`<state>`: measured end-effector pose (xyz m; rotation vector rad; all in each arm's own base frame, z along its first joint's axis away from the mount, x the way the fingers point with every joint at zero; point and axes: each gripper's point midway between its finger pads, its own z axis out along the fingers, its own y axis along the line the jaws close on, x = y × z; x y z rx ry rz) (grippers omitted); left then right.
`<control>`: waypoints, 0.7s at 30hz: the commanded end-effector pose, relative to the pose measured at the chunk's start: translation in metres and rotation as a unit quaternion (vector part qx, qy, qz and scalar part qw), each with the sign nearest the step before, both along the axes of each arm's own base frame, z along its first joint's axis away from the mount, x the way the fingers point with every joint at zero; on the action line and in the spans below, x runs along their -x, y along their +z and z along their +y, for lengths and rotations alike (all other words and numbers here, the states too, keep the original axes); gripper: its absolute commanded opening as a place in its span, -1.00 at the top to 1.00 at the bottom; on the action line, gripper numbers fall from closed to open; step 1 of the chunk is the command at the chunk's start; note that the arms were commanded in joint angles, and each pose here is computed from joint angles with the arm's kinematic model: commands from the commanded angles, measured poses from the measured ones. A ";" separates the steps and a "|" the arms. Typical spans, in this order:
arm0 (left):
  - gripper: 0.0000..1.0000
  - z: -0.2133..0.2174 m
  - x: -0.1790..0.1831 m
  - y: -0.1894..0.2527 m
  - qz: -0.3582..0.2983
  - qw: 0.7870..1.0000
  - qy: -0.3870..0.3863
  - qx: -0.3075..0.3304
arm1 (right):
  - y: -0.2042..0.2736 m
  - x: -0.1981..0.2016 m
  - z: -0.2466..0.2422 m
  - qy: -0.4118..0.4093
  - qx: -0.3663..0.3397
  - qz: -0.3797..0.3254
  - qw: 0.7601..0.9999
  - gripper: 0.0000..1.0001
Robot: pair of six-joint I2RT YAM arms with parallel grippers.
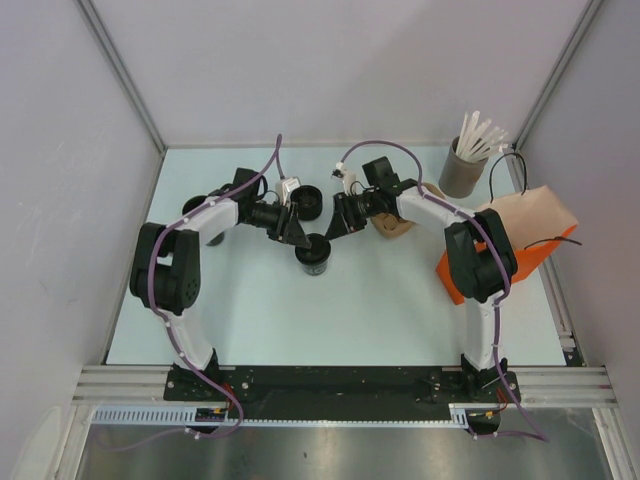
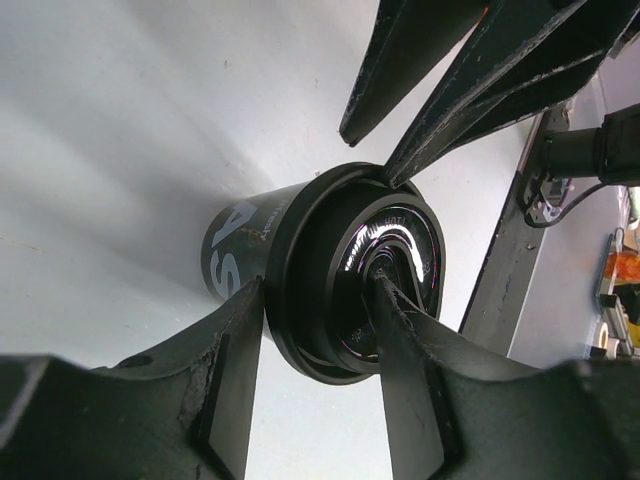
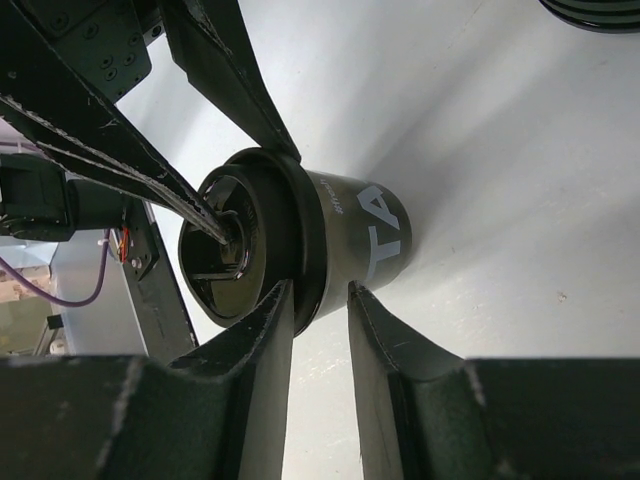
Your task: Pack the takeout coffee
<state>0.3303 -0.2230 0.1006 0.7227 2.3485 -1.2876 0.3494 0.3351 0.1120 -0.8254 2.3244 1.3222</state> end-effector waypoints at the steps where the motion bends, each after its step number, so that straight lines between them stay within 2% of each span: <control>1: 0.02 0.013 0.001 -0.023 -0.024 0.998 0.004 -0.063 | -0.011 0.002 -0.002 0.000 0.045 -0.025 0.999 0.40; 21: 0.08 0.029 0.000 -0.033 -0.051 0.992 0.014 -0.116 | -0.075 0.023 -0.024 0.021 0.147 -0.013 0.989 0.57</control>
